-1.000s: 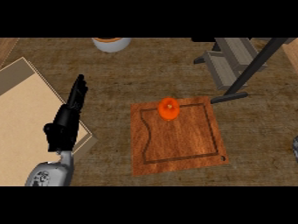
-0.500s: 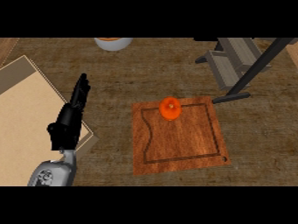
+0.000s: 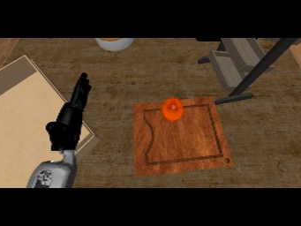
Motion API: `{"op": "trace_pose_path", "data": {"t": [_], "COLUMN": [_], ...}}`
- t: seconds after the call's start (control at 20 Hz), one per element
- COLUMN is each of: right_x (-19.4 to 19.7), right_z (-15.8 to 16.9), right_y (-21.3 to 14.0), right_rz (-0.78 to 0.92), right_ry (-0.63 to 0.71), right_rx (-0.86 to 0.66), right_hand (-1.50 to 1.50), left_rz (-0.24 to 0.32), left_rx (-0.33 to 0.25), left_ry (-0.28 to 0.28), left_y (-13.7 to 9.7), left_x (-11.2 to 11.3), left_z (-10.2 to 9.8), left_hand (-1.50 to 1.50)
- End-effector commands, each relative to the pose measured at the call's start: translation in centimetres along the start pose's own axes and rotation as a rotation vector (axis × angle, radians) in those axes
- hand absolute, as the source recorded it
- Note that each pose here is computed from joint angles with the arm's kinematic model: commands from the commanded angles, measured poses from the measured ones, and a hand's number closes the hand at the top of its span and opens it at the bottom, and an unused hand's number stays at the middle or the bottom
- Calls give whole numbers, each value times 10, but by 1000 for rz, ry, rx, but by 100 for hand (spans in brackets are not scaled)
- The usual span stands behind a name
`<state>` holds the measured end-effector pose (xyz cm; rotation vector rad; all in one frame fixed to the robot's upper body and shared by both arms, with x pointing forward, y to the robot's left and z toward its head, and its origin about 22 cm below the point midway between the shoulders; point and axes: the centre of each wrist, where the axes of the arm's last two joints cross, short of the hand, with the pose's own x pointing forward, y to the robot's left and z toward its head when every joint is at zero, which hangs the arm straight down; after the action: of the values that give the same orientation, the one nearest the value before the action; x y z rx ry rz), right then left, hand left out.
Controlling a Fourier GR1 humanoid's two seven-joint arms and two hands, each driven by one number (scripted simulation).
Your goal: Pick the lemon from the cutting board and place it in the tiered basket
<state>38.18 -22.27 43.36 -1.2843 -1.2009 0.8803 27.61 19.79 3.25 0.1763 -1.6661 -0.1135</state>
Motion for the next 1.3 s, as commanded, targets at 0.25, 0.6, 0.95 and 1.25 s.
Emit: {"op": "trace_pose_path", "data": {"t": [0.25,0.6,0.95,1.25], "right_x": [-37,-46,-118,-228], "right_z": [-39,-41,-26,2], "right_y": [28,21,-27,-18], "right_rz": [-302,-597,-720,-908], "right_ry": [114,126,326,400], "right_rx": [87,-24,-168,-212], "right_hand": [-150,-150,-150,-150], "left_rz": [-10,-4,-5,-11], "left_rx": [2,-3,3,35], "left_ry": [-18,-11,6,6], "left_y": [9,-11,-14,24], "left_x": [7,9,5,5], "left_z": [-1,3,0,3], "left_hand": [0,0,0,0]}}
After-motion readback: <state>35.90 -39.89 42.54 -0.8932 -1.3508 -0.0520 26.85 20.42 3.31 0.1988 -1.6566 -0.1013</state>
